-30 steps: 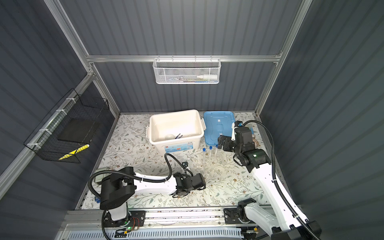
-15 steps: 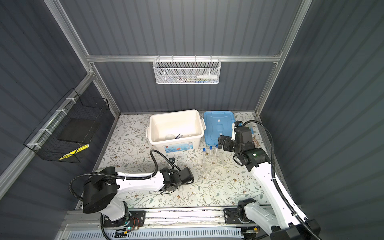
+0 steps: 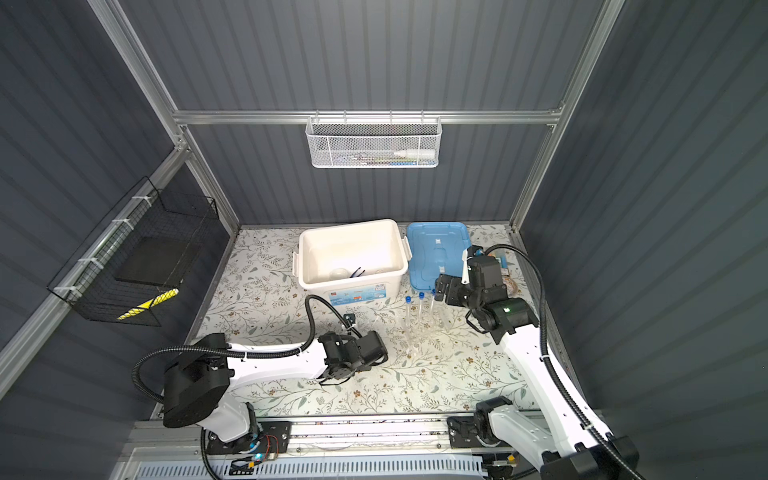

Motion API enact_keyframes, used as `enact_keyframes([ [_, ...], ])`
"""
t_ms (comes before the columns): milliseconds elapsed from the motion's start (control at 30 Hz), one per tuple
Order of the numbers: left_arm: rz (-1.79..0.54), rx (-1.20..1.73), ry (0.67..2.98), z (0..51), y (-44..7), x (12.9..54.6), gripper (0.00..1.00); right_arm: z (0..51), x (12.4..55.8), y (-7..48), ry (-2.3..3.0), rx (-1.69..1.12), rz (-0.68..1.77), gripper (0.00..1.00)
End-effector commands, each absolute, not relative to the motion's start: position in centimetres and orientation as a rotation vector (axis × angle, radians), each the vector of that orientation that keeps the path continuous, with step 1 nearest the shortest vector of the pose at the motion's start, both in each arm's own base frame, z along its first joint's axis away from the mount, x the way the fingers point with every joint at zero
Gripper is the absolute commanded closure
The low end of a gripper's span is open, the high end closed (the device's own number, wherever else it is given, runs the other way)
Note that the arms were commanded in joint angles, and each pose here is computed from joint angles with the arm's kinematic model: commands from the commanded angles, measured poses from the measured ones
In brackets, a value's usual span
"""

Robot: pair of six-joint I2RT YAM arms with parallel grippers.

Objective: Organize the chemistry lab equipment

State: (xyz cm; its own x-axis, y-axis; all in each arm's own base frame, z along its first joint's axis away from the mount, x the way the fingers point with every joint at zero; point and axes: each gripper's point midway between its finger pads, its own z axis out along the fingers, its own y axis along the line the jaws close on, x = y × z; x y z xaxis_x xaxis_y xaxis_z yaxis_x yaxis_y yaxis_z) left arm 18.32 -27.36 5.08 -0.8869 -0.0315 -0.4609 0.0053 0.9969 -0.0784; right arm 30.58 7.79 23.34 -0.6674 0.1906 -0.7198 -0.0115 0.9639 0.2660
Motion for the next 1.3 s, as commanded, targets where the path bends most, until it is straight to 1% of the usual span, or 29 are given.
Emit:
enact_keyframes([
  [0, -0.030, 0.013, 2.638, 6.6, -24.9, 17.8, 0.41, 23.0, 30.0, 7.4, 2.292, 0.133, 0.308, 0.01],
  [33, -0.014, 0.024, 2.624, 7.2, -24.3, 17.9, 0.37, 22.9, 29.9, 7.4, 2.293, 0.132, 0.310, 0.01],
  [133, 0.056, 0.071, 2.569, 9.1, -22.3, 18.1, 0.30, 22.7, 29.8, 7.5, 2.298, 0.135, 0.319, 0.01],
  [233, 0.058, 0.170, 2.518, 10.4, -21.1, 18.3, 0.22, 22.6, 29.8, 7.6, 2.298, 0.135, 0.327, 0.01],
  [400, 0.065, 0.298, 2.490, 10.6, -18.8, 18.8, 0.16, 22.7, 29.8, 7.7, 2.298, 0.133, 0.337, 0.01],
  [467, 0.060, 0.321, 2.496, 10.1, -17.9, 19.4, 0.17, 22.6, 29.7, 7.7, 2.300, 0.133, 0.340, 0.01],
  [567, 0.014, 0.380, 2.504, 9.2, -18.0, 20.4, 0.17, 22.4, 29.6, 7.7, 2.308, 0.134, 0.340, 0.01],
  [700, 0.075, 0.498, 2.500, 8.1, -18.1, 22.2, 0.17, 22.2, 29.3, 7.7, 2.312, 0.135, 0.340, 0.01],
  [800, 0.015, 0.530, 2.528, 7.3, -18.7, 24.6, 0.17, 22.0, 29.1, 7.5, 2.316, 0.142, 0.334, 0.01],
  [867, -0.031, 0.557, 2.549, 6.9, -19.2, 26.4, 0.19, 22.0, 29.0, 7.5, 2.316, 0.146, 0.336, 0.01],
  [900, -0.057, 0.598, 2.587, 6.3, -19.4, 26.8, 0.22, 22.1, 28.9, 7.5, 2.315, 0.147, 0.339, 0.01],
  [933, -0.057, 0.646, 2.635, 5.6, -19.6, 26.9, 0.27, 22.3, 28.8, 7.5, 2.311, 0.149, 0.339, 0.01],
  [1000, -0.037, 0.743, 2.720, 4.2, -19.8, 26.3, 0.31, 22.6, 28.7, 7.3, 2.302, 0.155, 0.334, 0.01],
  [1100, -0.071, 0.779, 2.778, 3.0, -20.0, 25.3, 0.38, 22.9, 28.5, 7.0, 2.286, 0.167, 0.326, 0.01],
  [1267, -0.082, 0.749, 2.799, 3.0, -19.1, 23.9, 0.39, 22.6, 28.5, 6.9, 2.295, 0.164, 0.317, 0.01],
])
